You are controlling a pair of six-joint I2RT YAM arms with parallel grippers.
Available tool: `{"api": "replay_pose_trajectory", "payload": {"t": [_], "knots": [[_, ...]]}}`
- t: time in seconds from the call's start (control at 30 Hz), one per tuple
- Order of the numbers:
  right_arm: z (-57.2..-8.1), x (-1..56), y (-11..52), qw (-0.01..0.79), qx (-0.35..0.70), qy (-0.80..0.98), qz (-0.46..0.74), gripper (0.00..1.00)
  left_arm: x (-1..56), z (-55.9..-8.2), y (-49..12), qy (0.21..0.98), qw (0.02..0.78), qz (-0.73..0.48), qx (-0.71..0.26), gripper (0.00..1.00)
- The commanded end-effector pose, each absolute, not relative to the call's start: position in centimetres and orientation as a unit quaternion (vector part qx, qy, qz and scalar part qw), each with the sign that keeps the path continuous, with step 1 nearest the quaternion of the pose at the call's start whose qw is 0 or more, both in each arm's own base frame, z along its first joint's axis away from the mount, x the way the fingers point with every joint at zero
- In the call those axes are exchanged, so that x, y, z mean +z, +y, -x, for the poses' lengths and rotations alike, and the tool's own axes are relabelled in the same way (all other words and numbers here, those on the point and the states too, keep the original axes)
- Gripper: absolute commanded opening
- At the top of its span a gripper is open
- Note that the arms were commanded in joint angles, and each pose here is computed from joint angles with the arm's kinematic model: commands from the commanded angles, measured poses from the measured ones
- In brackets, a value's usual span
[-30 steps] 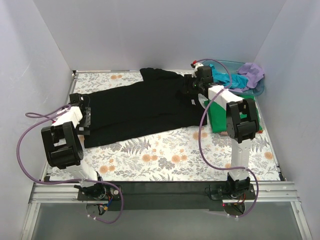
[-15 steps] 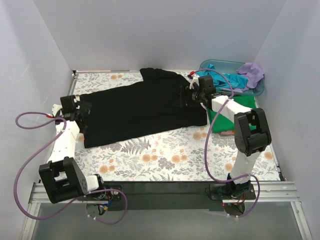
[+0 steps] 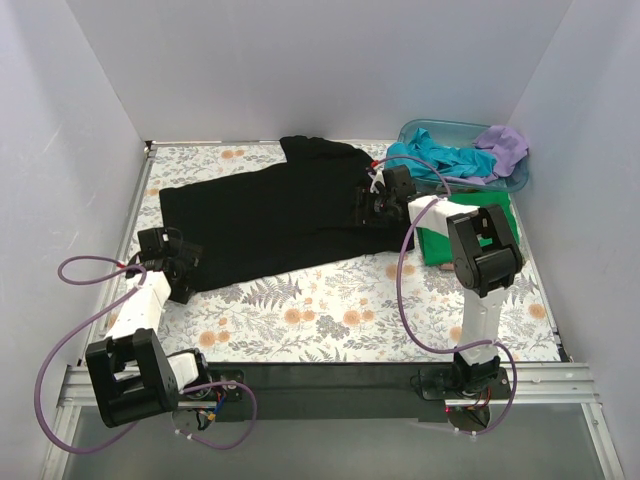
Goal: Fold and stack the t-shirts
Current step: Fold the tshirt
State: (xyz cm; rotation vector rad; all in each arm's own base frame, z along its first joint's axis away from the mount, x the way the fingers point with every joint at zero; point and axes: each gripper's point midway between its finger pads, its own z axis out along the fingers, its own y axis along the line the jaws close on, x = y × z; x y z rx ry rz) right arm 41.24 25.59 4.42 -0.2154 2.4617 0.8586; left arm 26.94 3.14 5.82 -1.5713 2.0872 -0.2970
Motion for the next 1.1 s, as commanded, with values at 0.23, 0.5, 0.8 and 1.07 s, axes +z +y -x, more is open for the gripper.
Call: {"api": "replay_pose_trajectory", "payload": {"t": [0.23,0.5,0.8,1.07], "knots": [[-44.6,5.8,27.8,0.288,0.346,0.890,0.067,0.27,5.1,-27.2,3.4,0.772,0.256,0.571,-0.107,0.98],[-46.8,7.3,28.9,0.318,0.357,0.875,0.075,0.01,5.0,-27.1,3.4,0.773,0.258,0.569,-0.108,0.98],[-51.0,10.6,32.9,0.356,0.399,0.840,0.096,0.04,4.8,-27.2,3.4,0.774,0.261,0.566,-0.108,0.98],[-51.5,13.5,33.4,0.376,0.409,0.825,0.106,0.86,4.8,-27.2,3.0,0.778,0.256,0.561,-0.118,0.98]]}}
